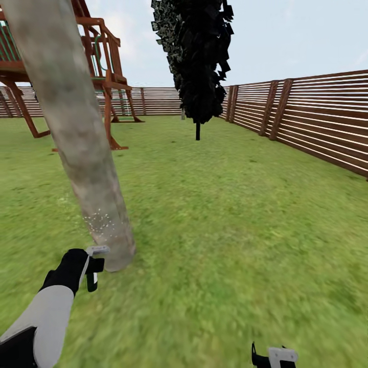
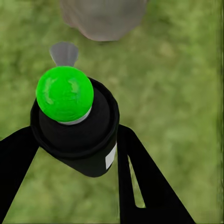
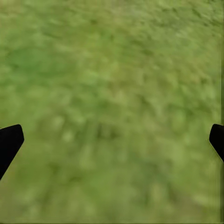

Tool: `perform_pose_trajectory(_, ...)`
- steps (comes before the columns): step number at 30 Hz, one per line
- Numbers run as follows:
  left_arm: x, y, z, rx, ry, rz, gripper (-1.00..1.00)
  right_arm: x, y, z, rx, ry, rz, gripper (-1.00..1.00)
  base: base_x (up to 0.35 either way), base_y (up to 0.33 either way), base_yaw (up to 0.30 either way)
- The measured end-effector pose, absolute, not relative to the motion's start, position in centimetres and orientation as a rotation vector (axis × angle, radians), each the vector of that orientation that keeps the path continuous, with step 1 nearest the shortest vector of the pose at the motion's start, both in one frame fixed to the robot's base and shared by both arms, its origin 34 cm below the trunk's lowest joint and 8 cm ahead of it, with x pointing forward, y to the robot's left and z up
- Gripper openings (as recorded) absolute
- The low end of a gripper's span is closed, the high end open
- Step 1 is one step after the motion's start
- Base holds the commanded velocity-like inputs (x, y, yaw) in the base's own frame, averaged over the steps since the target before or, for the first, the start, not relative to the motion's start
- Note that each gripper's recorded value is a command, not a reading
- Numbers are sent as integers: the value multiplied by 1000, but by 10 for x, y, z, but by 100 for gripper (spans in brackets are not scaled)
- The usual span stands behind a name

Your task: In the garden, pick up the pesticide atomizer on the floor and spray pesticide onto both trees until each tree trunk is fully covered.

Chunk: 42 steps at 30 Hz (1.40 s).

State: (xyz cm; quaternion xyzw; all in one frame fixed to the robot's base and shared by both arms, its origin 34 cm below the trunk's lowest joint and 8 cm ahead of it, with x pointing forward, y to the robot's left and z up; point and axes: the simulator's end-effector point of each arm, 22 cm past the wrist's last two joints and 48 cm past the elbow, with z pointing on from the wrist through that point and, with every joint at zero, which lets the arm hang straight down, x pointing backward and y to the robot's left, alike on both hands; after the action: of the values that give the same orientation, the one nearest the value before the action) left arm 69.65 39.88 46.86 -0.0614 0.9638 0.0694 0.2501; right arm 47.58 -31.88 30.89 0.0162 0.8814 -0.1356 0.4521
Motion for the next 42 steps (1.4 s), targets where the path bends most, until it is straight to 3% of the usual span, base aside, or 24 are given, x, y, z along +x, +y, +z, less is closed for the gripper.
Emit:
perform_pose_trajectory(23,698,399,470,-167,2620,191,-100,476,-319,309,39,2178,-335,100,131,-249,0)
perform_pose_trajectory(42,697,400,469,-176,2621,187,-100,476,-316,308,40,2178,-330,100,40,-273,267)
